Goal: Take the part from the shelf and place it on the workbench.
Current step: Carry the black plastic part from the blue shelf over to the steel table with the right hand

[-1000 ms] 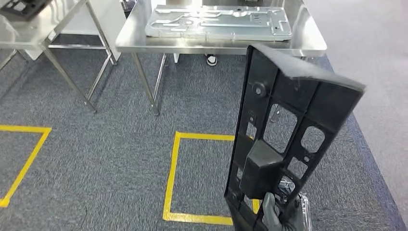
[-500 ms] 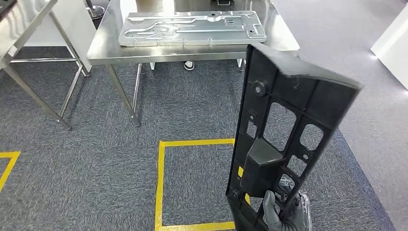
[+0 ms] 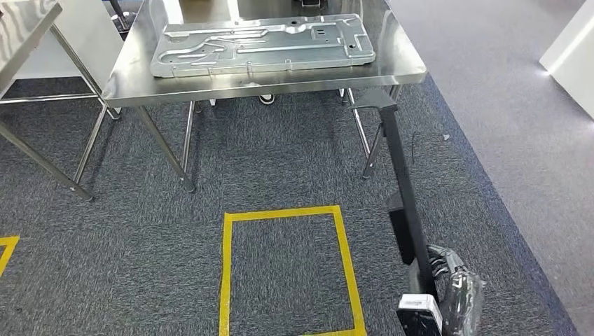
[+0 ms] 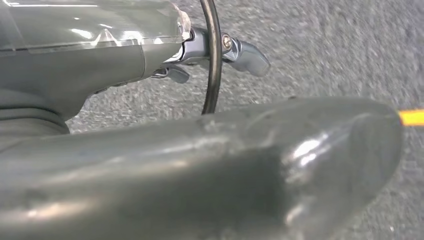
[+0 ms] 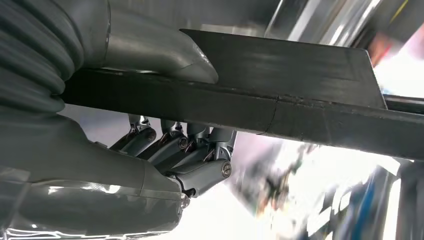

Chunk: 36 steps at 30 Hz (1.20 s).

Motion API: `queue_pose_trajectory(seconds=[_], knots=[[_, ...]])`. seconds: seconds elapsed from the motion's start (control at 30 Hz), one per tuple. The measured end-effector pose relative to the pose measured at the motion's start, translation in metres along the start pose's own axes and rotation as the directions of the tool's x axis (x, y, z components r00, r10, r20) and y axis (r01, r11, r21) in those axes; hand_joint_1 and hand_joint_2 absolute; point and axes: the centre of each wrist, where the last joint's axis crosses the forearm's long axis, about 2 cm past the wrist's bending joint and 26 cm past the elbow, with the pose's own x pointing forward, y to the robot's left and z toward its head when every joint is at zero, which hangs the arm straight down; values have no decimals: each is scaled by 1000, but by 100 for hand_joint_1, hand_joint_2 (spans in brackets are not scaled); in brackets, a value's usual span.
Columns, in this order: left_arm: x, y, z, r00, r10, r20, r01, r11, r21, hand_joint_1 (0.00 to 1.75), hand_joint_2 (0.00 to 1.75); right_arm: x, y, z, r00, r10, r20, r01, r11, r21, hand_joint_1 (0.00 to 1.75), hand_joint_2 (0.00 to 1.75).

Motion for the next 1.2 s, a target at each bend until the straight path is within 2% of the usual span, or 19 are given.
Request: queue_pose_trajectory(seconds=[0.3,0.57,0.9,1.0,1.1,1.2], knots=[[-1,16,-2,999,-51,-10,51,999,20,0,0,-16,-2,-26,987,163,-6,-162,981,-104,175,175],[3,21,-6,997,-74,-2,74,997,11,0,0,-20,12,-55,966,257,38,-255,965,-58,175,175],[4,21,-8,996,-91,2,91,996,-9,0,0,-25,25,-68,941,330,70,-330,944,-12,175,175],[9,24,-12,995,-100,15,101,995,-10,0,0,-19,37,-82,906,405,125,-411,911,30,175,175],[10,26,-14,994,-109,17,109,994,-12,0,0,-13,55,-95,840,495,222,-521,850,79,175,175],[9,28,-14,994,-112,15,112,994,-17,0,0,-2,76,-105,789,509,344,-578,805,134,175,175]])
